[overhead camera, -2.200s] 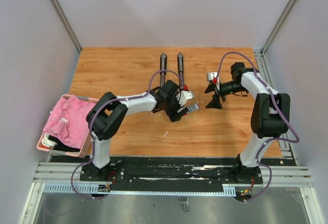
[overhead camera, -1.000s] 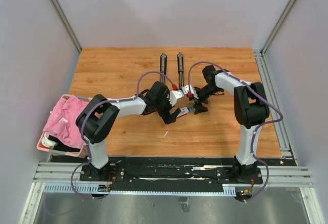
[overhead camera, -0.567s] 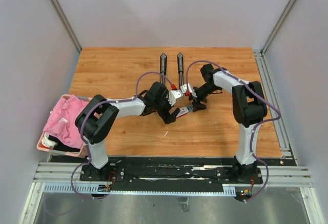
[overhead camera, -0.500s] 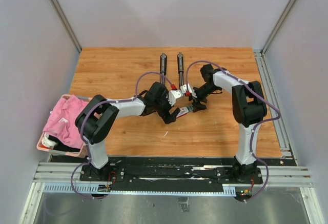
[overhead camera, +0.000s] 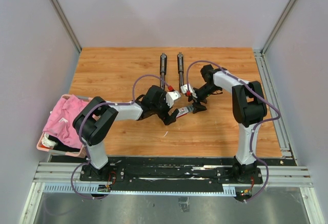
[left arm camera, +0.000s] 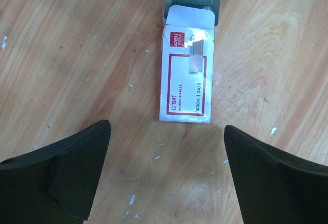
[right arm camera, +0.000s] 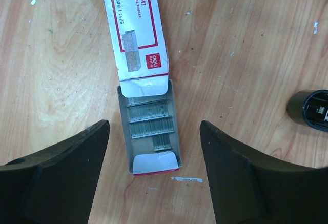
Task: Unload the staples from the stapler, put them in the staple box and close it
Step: Close the staple box at the center of the board.
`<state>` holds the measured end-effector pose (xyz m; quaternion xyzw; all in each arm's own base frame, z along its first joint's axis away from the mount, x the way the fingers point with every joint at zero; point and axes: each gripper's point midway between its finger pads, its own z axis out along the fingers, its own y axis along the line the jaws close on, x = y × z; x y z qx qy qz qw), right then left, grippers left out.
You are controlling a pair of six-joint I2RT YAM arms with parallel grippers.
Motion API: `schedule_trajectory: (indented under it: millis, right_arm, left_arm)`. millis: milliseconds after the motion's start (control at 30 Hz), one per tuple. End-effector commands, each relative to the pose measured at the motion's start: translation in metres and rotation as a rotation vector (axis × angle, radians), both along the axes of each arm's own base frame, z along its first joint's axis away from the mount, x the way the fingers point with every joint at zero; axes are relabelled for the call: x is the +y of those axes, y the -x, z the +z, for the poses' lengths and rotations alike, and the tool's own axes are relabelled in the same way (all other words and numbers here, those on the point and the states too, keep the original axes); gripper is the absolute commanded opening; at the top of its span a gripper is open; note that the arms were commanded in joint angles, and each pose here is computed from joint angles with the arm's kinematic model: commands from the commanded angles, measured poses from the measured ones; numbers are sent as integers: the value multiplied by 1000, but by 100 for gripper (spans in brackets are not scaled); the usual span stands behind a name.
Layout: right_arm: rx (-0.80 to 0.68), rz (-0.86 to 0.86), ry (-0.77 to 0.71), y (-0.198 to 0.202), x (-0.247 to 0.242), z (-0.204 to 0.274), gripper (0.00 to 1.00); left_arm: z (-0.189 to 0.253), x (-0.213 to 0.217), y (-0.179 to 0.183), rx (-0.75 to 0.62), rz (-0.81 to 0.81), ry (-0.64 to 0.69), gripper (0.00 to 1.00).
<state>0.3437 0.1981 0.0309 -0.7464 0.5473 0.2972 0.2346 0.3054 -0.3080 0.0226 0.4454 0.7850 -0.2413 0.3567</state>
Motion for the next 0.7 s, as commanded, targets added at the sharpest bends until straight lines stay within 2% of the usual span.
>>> schedule_trajectory:
  millis: [0,267,567,667]
  right_arm:
    - [21,5,-16,0,0,2,73]
    - [45,-8,-6,-2,1,-4,70]
    - [67,-4,-7,-1,2,-3,56]
    - [76,1,-8,0,2,-2,55]
  left_arm:
    - [-17,13,15,72,23,-35,97]
    - [-17,11,16,68,8,-26,95]
    - [-18,8,16,74,3,-19,93]
    - [-19,7,15,76,5,-19,93]
